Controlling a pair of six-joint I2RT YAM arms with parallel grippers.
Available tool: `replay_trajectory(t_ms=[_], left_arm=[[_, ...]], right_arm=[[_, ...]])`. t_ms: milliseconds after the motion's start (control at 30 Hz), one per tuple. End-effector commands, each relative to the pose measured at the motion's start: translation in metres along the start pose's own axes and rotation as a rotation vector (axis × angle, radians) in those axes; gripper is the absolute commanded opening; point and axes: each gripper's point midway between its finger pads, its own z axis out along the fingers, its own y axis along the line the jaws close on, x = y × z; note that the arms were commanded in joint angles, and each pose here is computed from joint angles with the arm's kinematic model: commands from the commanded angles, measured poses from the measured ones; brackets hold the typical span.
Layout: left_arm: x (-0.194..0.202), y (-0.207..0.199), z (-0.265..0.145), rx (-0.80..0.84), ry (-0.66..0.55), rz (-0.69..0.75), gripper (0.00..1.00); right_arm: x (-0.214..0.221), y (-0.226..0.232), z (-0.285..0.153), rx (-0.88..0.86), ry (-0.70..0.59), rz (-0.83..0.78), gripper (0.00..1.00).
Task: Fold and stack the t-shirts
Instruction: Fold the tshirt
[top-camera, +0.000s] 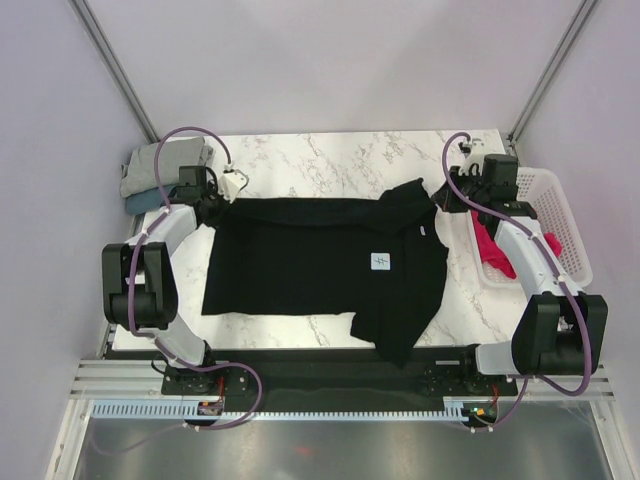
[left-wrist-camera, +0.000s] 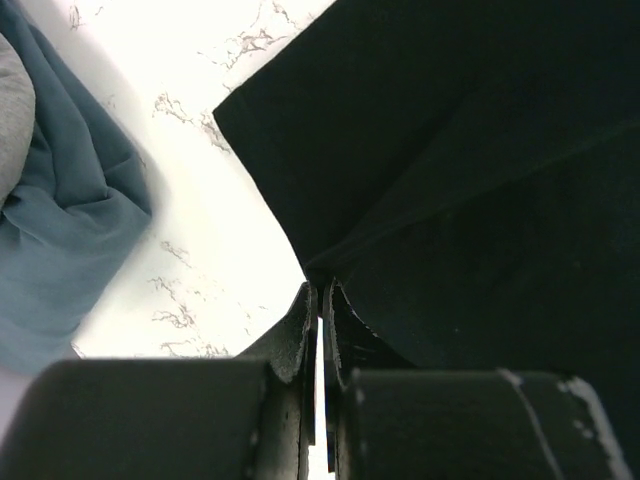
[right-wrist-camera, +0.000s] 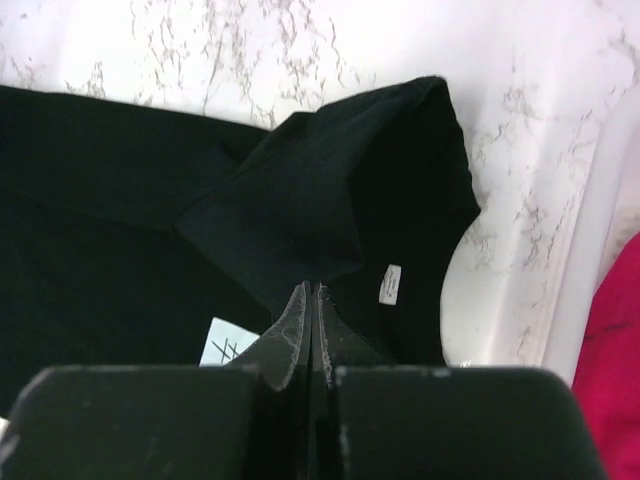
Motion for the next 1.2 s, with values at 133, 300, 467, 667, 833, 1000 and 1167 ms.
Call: replay_trajectory(t_ms=[133,300,467,667,833,1000,1167], left_arm=[[-0.004,-0.001,-0.008,-0.006,-0.033,-0.027,0.02],[0.003,-0.006,-0.001,0.008,-0.015,-0.032,0.02],[0.01,-0.009,0.004,0.01,0.008,-0.049,0.07],[-0.003,-0.002,-0.021,-0.049,-0.055,-0.053,0.6],[-0.025,-0.005,-0.052,-0.05,-0.141,-0.087,0.64],[-0.037,-0.019,-0.067,0.0,-0.187,-0.119,0.63],[-0.039,-0.064,-0.054,0.105,-0.163,-0.096,0.59]], right_arm=[[0.01,0.008,-0.01,-0.034,-0.012,-0.012,0.0],[0.022,0.003,-0.004,-0.03,0.012,-0.015,0.0],[0.045,-0.008,0.011,-0.014,0.083,-0.002,0.22],[0.011,-0.008,-0.007,0.035,-0.004,-0.069,0.54],[-0.021,0.0,-0.027,0.042,-0.099,-0.161,0.55],[0.005,0.047,-0.01,-0.163,-0.01,-0.199,0.53],[0.056,0.088,0.02,-0.313,0.144,-0.282,0.51]])
